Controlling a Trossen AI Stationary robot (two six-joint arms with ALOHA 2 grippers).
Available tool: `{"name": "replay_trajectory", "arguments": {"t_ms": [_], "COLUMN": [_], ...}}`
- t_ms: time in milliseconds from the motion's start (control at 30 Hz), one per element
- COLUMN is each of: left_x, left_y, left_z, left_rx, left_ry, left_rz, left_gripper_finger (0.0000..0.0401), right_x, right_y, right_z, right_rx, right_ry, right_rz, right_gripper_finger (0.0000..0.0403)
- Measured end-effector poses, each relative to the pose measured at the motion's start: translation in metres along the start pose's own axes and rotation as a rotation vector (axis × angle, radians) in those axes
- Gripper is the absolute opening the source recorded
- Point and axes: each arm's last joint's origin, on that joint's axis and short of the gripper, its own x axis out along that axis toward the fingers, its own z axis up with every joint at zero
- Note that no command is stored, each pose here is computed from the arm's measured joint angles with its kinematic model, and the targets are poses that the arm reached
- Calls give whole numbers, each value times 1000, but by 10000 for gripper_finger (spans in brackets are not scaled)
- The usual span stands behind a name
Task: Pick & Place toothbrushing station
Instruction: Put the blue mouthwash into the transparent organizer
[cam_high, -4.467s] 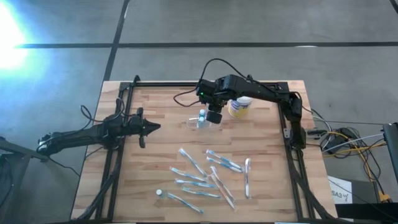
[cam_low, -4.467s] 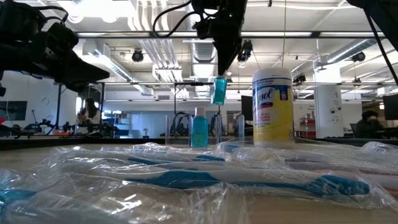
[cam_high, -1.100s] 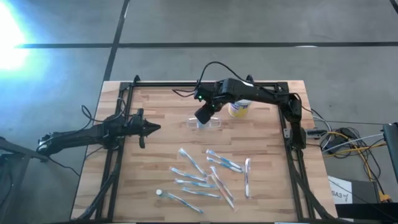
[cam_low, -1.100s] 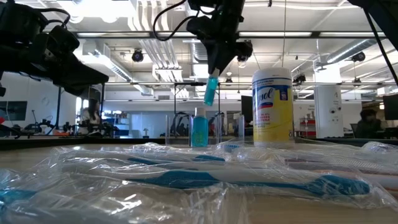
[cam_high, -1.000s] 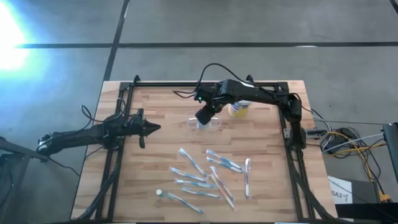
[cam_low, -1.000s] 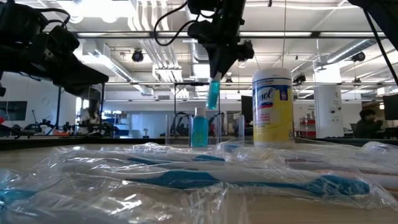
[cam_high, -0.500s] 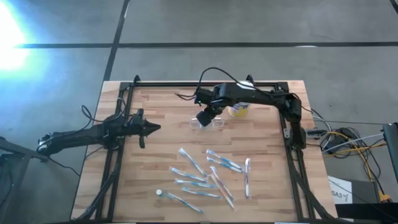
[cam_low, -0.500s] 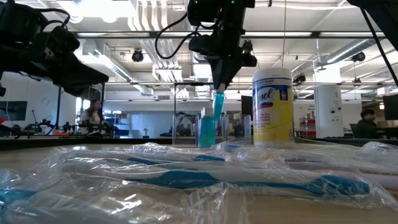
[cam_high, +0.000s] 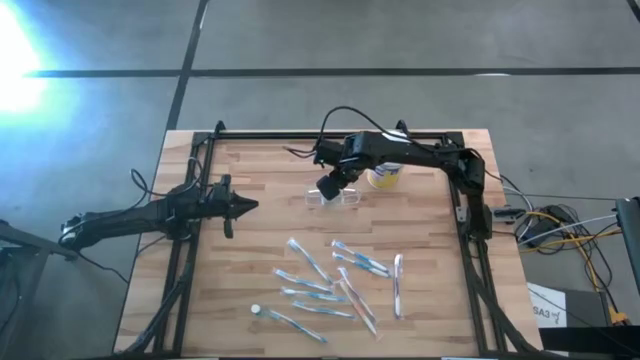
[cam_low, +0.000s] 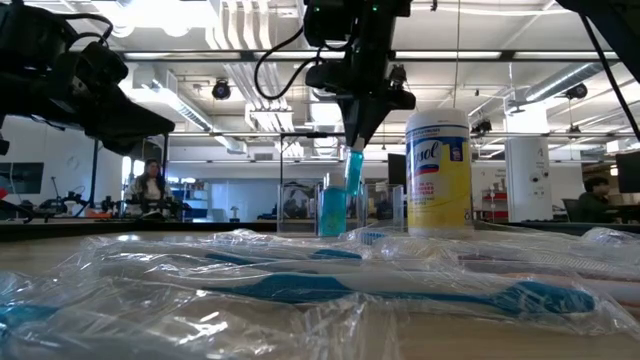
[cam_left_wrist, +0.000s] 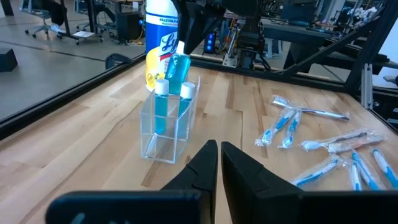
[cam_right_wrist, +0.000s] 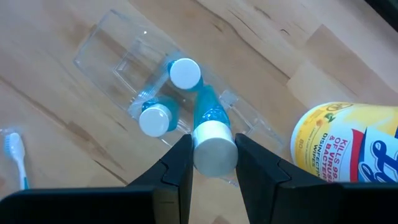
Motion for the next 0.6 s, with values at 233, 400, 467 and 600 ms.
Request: {"name": "replay_trajectory", "arguments": {"t_ms": [233,400,467,600], "left_x": [0,0,0,0], "left_y": [0,0,0,0], "left_z": [0,0,0,0], "left_rx": [0,0,0,0], "left_ry": [0,0,0,0], "left_rz": [0,0,0,0], "left_gripper_finger": [26,26,26,26], "right_x": [0,1,1,5], "right_y": [0,1,1,1], "right_z": [0,1,1,1], "right_rx": [6,10,11,13], "right_ry": [-1,-9,-14,-17], "right_rz": [1,7,11,13], "right_gripper_finger": [91,91,91,91]}}
